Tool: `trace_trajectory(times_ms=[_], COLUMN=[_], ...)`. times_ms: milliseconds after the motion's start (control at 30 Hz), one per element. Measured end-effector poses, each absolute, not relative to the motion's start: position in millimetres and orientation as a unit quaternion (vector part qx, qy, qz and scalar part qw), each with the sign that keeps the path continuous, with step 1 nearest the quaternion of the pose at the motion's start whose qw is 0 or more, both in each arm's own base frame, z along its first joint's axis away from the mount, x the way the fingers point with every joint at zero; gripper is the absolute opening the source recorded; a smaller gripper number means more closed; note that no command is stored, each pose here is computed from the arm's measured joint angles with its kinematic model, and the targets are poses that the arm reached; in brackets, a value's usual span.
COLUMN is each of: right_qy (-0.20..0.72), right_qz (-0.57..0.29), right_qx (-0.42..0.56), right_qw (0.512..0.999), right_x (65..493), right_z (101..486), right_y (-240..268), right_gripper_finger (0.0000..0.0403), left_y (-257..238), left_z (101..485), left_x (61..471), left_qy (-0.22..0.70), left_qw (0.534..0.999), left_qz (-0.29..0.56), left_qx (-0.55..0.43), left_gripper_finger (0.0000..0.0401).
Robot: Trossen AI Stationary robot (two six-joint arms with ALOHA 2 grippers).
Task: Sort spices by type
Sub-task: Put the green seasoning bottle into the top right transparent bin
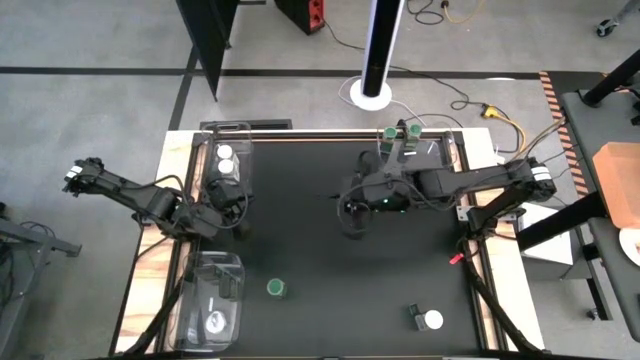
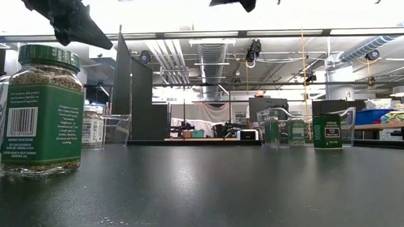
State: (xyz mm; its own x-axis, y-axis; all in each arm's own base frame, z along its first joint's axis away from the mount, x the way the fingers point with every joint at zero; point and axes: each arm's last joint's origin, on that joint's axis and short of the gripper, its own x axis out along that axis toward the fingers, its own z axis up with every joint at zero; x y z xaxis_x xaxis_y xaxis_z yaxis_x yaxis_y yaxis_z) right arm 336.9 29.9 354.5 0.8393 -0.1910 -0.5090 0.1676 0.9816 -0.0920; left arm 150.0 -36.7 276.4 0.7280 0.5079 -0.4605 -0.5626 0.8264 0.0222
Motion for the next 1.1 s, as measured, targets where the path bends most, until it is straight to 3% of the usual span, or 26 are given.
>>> trace_trajectory(times_ms=[267, 700, 900, 1100], right_qy=[0.391, 0.444, 0.529, 0.597], right_qz=[-0.118, -0.112, -0.145, -0.153], right_qx=[0.008, 0.037, 0.140, 0.200], right_qw=[0.913, 0.888, 0.824, 0.762], right_x=[320, 309, 287, 270], right_z=[333, 338, 341, 334], right_y=[28, 26, 33, 58], right_gripper_finger=[0.0009, 0.0009, 0.0009, 0.0009], left_y=[-37, -42, -49, -51], left_z=[276, 272, 276, 297], left_x=[150, 163, 173, 178], left_qy=[0.230, 0.231, 0.227, 0.208], left_qw=[0.927, 0.927, 0.944, 0.949], left_qz=[0.289, 0.289, 0.227, 0.218], left_qx=[-0.059, -0.059, -0.080, -0.087], left_gripper_finger=[0.0016, 0.0016, 0.0016, 0.0016])
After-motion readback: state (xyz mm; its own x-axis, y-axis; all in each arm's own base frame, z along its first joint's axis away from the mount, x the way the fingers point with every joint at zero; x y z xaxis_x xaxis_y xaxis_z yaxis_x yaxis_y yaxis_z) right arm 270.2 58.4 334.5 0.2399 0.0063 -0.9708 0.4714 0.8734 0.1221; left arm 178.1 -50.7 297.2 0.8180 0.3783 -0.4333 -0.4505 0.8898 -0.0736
